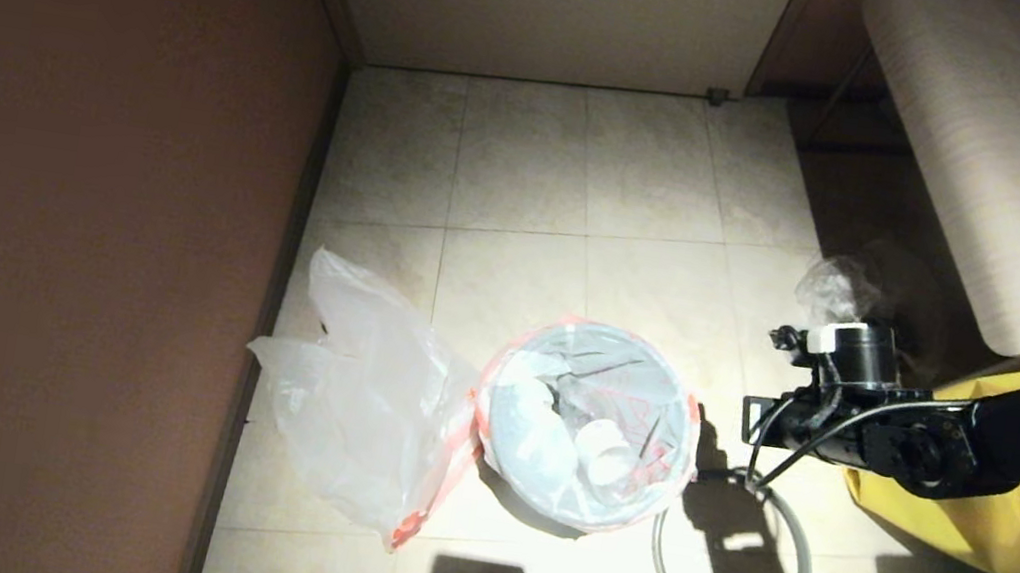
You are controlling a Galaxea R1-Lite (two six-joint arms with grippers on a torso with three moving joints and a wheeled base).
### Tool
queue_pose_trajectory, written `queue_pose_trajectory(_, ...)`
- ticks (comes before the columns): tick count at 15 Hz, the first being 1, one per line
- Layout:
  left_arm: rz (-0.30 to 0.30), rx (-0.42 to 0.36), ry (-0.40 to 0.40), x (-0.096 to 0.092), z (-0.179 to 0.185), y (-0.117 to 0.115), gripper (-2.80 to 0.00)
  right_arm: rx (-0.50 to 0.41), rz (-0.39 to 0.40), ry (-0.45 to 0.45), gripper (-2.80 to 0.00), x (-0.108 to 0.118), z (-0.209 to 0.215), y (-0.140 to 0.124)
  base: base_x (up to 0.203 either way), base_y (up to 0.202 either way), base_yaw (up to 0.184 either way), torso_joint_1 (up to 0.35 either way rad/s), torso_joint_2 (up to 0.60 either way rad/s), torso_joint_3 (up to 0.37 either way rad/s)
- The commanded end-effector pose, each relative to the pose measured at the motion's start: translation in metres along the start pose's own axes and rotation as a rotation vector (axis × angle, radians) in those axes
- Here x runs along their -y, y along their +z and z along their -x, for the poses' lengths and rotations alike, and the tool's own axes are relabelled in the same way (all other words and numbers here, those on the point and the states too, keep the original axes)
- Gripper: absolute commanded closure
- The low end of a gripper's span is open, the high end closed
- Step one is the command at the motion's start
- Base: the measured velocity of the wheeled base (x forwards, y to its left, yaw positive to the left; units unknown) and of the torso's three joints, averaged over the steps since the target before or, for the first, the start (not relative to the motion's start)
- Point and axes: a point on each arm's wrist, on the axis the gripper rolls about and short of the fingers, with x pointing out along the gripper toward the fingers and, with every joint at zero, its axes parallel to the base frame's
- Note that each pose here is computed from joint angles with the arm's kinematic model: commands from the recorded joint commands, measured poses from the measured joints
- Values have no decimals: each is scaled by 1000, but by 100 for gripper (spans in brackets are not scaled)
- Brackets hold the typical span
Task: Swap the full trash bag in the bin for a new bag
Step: Place the trash bag on the floor
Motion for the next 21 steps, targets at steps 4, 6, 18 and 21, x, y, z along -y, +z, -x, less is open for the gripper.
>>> queue_pose_trajectory(4,-1,-2,0,0,0,0,0,22,54,33,-280,-21,-5,4,0,0,0,0,0,0)
queue_pose_trajectory(6,0,-2,0,0,0,0,0,24,83,18,-280,-23,-16,4,0,0,0,0,0,0)
queue_pose_trajectory(18,-1,-2,0,0,0,0,0,-4,114,-22,-280,-23,-37,-6,0,0,0,0,0,0)
queue_pose_trajectory(21,-1,0,0,0,0,0,0,-2,116,-36,-280,-23,-42,-7,0,0,0,0,0,0)
